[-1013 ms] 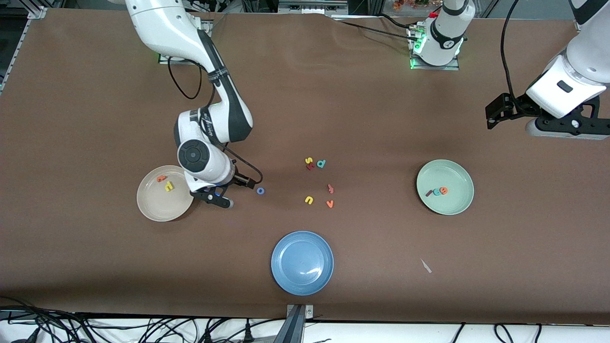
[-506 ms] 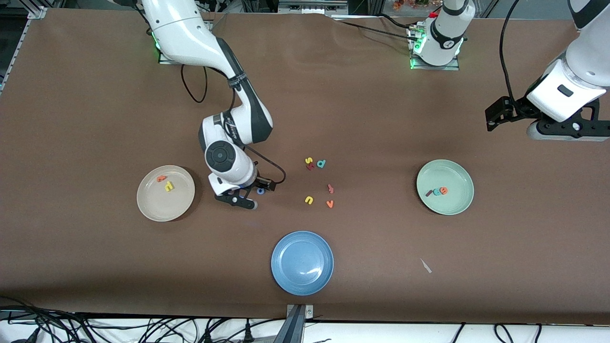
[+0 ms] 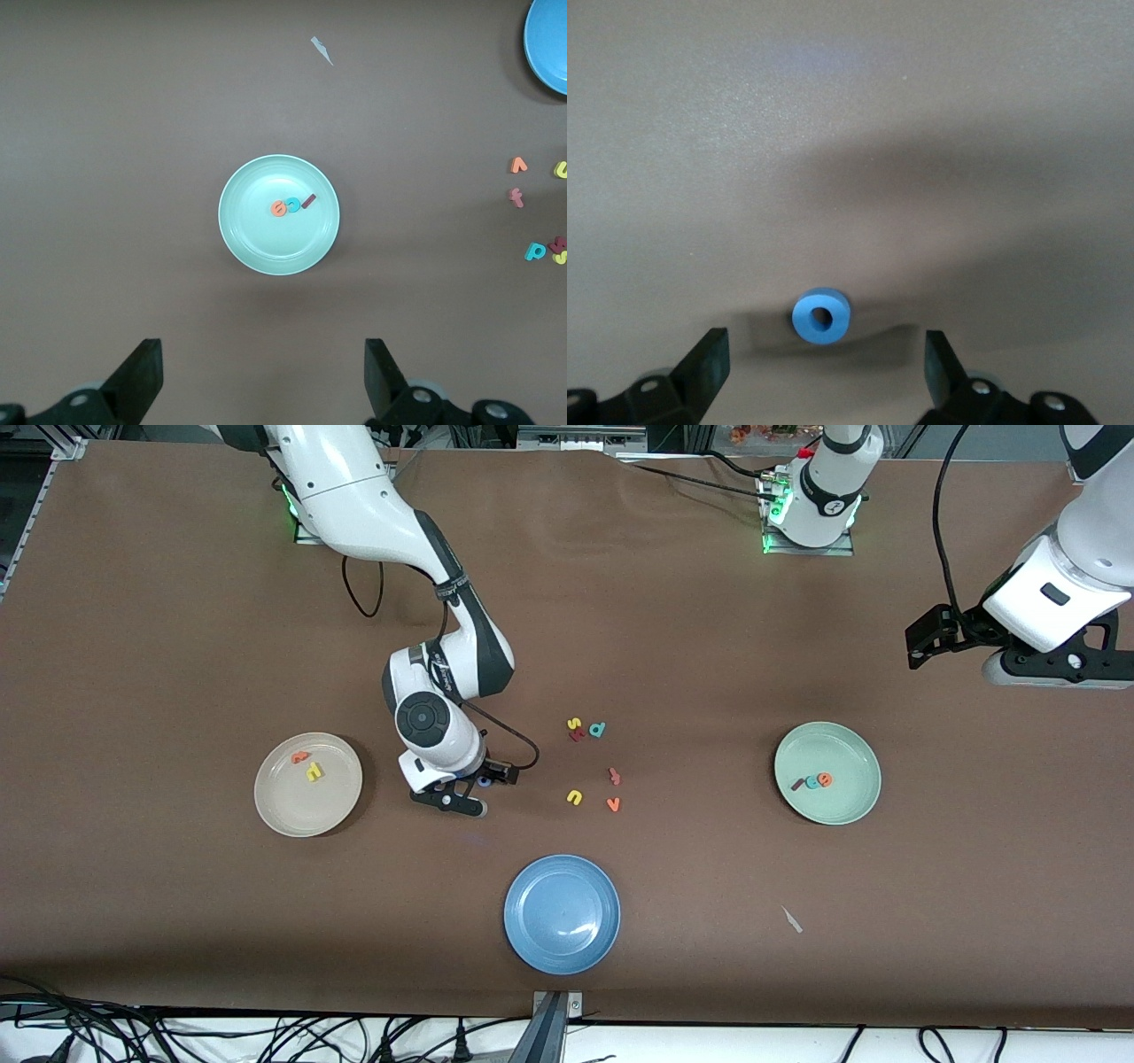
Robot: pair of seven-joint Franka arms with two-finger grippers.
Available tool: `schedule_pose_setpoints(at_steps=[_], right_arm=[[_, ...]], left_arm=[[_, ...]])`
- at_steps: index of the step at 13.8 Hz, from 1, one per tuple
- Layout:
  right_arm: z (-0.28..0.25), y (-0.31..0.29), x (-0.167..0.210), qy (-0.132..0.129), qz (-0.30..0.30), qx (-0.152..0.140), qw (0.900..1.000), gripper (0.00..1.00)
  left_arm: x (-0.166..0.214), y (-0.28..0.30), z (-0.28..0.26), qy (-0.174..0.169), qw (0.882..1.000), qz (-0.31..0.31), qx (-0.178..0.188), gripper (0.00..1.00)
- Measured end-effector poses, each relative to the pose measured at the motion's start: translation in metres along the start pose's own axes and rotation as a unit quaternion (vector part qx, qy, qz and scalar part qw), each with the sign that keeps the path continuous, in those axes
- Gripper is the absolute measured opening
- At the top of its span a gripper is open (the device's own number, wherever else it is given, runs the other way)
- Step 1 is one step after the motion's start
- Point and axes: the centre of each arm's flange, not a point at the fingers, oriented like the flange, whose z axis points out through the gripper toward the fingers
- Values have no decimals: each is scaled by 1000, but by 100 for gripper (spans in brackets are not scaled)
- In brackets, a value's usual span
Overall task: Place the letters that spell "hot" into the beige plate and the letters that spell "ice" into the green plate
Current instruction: 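Reach and grasp the blue ring letter with the right gripper, then carry the blue ring to the cream plate and open the right gripper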
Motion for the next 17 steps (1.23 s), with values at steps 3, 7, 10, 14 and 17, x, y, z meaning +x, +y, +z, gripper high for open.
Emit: schedule_pose_setpoints(at_steps=[3, 7, 10, 14, 17], right_arm=[[4, 1, 0, -1, -9, -2, 1000, 87], [8, 3, 2, 3, -13, -2, 1000, 78], [6, 3, 4, 5, -12, -1, 1000, 68], [5, 2, 4, 6, -13, 0, 1000, 61], [5, 2, 4, 4, -8, 4, 1000, 58]], left_arm=[[0, 1, 0, -1, 1000, 0, -9, 100], [0, 0, 1, -1, 1000, 0, -9, 100], [0, -1, 1, -1, 1000, 0, -9, 100], [0, -1, 1, -1, 1000, 2, -9, 100], [0, -1, 1, -1, 1000, 2, -9, 100]])
